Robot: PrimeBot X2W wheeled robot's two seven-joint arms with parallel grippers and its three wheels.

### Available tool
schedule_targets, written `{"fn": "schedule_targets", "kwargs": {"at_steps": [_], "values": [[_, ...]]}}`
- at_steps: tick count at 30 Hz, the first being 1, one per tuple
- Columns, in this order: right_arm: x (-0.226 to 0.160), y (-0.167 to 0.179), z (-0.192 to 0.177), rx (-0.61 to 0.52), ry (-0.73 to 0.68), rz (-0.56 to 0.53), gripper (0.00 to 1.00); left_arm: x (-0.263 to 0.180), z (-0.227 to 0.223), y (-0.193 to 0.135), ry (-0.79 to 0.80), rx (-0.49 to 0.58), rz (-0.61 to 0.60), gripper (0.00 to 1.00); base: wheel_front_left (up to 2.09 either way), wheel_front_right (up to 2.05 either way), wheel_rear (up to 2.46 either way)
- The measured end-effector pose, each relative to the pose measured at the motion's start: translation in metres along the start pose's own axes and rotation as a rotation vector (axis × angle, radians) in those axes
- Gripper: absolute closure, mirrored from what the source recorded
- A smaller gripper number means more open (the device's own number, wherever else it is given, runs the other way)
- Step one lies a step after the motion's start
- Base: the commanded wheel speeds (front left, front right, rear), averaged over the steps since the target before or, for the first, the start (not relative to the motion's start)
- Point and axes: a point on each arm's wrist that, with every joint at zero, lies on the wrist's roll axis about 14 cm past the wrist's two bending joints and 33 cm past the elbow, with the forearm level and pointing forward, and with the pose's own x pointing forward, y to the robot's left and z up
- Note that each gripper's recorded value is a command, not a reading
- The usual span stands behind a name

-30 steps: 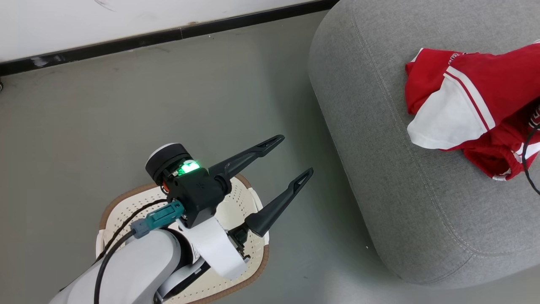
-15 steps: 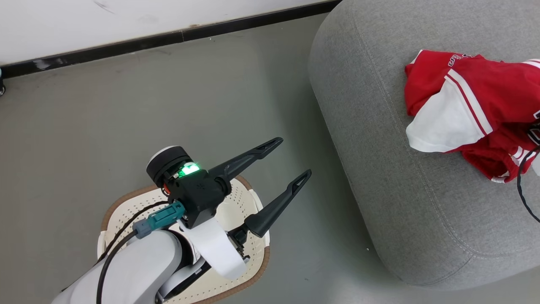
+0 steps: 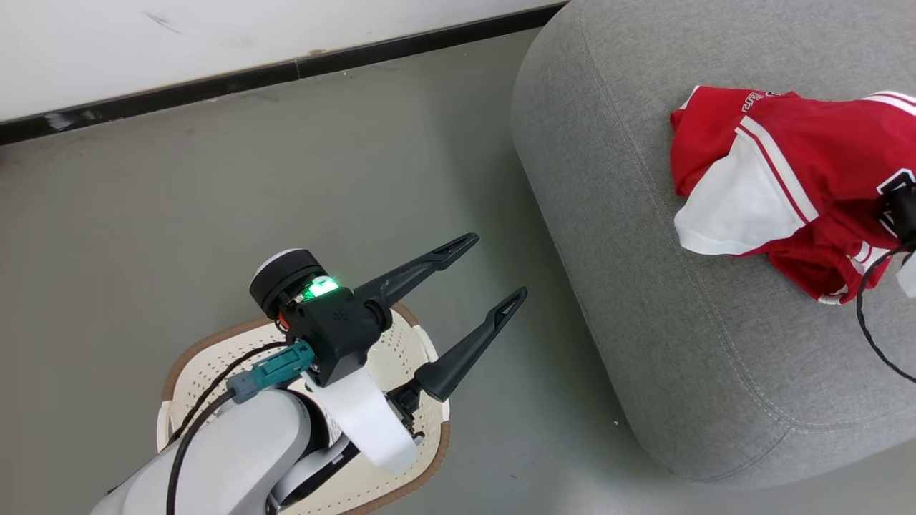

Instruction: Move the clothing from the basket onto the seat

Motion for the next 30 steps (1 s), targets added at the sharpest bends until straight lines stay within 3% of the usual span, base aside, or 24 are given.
{"fn": "schedule_targets", "kwargs": {"at_steps": [18, 30], "values": [[-0.038, -0.019, -0.022, -0.006, -0.012, 0.016, 0.00, 0.014, 0.002, -0.013, -0.023, -0.012, -0.043, 0.00, 0.00, 0.00, 0.00], [-0.065, -0.022, 0.008, -0.022, -0.154, 0.056, 0.00, 0.023, 0.007, -0.015, -0.033, 0.001, -0.061, 0.00, 0.00, 0.00, 0.00]]}}
